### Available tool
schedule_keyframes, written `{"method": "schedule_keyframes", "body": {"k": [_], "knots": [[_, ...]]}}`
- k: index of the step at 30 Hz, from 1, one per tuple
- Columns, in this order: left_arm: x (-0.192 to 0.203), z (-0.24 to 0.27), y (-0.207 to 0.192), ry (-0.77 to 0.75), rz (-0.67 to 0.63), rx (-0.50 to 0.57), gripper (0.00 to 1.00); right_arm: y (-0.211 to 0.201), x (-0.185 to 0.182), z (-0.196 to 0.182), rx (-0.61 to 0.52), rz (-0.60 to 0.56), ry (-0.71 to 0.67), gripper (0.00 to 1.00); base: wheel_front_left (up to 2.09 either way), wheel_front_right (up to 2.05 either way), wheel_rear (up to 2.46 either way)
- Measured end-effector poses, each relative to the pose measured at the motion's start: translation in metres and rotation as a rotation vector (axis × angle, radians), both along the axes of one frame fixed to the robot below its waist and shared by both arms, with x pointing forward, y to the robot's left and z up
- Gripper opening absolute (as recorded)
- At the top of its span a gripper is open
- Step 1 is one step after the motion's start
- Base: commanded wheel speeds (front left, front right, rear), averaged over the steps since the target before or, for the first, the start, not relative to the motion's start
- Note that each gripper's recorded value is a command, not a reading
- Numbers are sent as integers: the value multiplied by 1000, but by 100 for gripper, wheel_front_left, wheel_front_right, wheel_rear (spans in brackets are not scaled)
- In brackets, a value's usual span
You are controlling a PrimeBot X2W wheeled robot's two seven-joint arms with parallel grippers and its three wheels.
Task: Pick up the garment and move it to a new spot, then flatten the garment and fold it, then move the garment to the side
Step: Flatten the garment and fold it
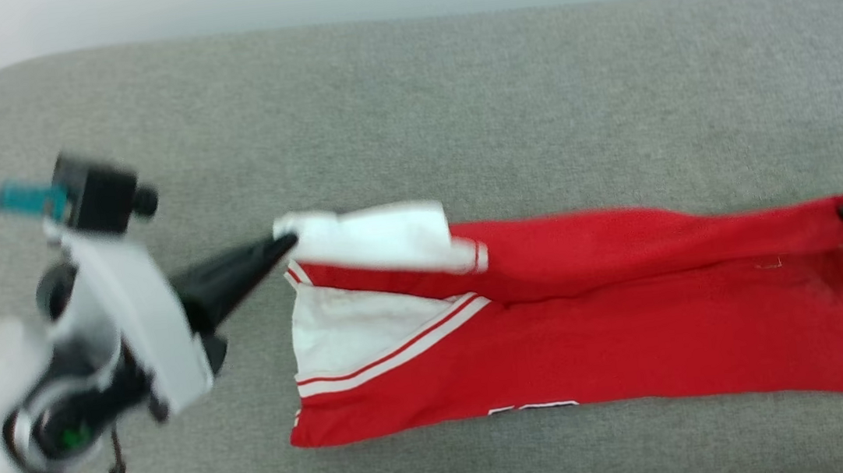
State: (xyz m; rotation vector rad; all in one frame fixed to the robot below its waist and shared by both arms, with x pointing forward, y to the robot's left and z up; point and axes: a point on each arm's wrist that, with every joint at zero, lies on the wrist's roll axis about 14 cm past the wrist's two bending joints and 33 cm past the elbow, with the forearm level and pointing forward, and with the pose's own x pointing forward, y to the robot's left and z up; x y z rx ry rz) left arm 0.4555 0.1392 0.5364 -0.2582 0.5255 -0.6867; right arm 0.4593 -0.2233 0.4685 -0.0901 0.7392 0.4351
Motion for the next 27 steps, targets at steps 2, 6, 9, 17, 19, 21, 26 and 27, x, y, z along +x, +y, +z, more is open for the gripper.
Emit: {"method": "schedule_keyframes", "body": {"k": [2,6,9,17,19,21,26,27], "knots": [[-17,-3,7,2,20,-28,0,-1,-7,2,20,-5,-7,0,0,0,0],[-48,-17,15,32,59,-77,0,-7,-20,-3,46,-26,4,0,0,0,0],[-65,-38,20,85,83,-82,0,-11,-32,-16,54,-42,39,0,0,0,0],[-72,-88,16,187,142,-105,0,2,-38,-50,76,-51,95,0,0,0,0],[-73,-99,14,212,143,-95,0,7,-38,-56,87,-51,106,0,0,0,0],[-72,-108,17,219,147,-69,0,9,-39,-62,83,-52,118,0,0,0,0],[-64,-107,14,176,150,-65,96,17,-39,-57,132,-63,111,100,0,0,0],[-62,-104,15,158,159,-70,100,17,-38,-52,141,-68,98,100,0,0,0]]}}
